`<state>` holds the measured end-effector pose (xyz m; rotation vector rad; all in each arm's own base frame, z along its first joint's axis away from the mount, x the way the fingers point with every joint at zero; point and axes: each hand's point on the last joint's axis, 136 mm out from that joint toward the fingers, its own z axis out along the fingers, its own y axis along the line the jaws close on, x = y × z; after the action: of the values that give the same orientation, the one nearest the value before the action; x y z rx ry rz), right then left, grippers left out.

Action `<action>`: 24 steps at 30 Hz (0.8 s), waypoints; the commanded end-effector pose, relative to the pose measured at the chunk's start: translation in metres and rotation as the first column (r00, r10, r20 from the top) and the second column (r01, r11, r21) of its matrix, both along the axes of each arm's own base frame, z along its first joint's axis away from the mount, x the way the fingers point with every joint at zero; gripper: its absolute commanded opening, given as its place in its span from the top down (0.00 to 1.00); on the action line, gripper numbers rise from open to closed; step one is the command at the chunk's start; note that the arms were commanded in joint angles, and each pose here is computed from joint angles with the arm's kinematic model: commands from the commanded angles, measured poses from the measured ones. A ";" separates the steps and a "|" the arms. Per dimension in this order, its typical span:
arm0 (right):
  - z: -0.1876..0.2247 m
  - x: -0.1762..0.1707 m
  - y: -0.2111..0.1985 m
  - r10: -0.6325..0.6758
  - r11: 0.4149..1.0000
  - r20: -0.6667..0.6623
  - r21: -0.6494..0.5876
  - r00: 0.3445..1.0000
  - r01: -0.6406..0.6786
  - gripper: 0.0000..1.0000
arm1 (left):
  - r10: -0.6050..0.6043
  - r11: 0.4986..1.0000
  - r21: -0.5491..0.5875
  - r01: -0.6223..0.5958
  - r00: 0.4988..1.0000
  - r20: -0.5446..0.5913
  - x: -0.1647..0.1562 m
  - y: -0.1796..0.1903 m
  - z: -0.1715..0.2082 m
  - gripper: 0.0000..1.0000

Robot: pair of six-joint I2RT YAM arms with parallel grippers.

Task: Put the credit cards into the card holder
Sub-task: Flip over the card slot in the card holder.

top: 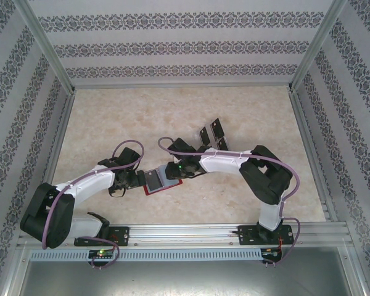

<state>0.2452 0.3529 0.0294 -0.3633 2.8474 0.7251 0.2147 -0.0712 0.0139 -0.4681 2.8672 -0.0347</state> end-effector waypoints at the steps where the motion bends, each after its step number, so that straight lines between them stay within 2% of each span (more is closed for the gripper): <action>1: 0.003 -0.003 0.014 0.024 0.999 -0.010 0.021 1.000 -0.024 0.69 | -0.010 1.000 -0.029 0.010 1.000 0.012 0.005 -0.009 -0.002 0.00; 18: 0.025 -0.014 0.043 0.068 0.994 0.002 0.088 0.998 -0.068 0.69 | -0.006 0.999 -0.038 0.007 1.000 0.015 0.004 -0.010 -0.003 0.00; 24: 0.029 -0.020 0.056 0.091 0.990 0.003 0.110 0.996 -0.091 0.69 | 0.009 1.000 -0.001 -0.009 1.000 0.022 0.002 -0.001 0.001 0.00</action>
<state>0.2291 0.3951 0.0539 -0.4670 2.7995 0.8515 0.2149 -0.0708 0.0144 -0.4699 2.8642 -0.0328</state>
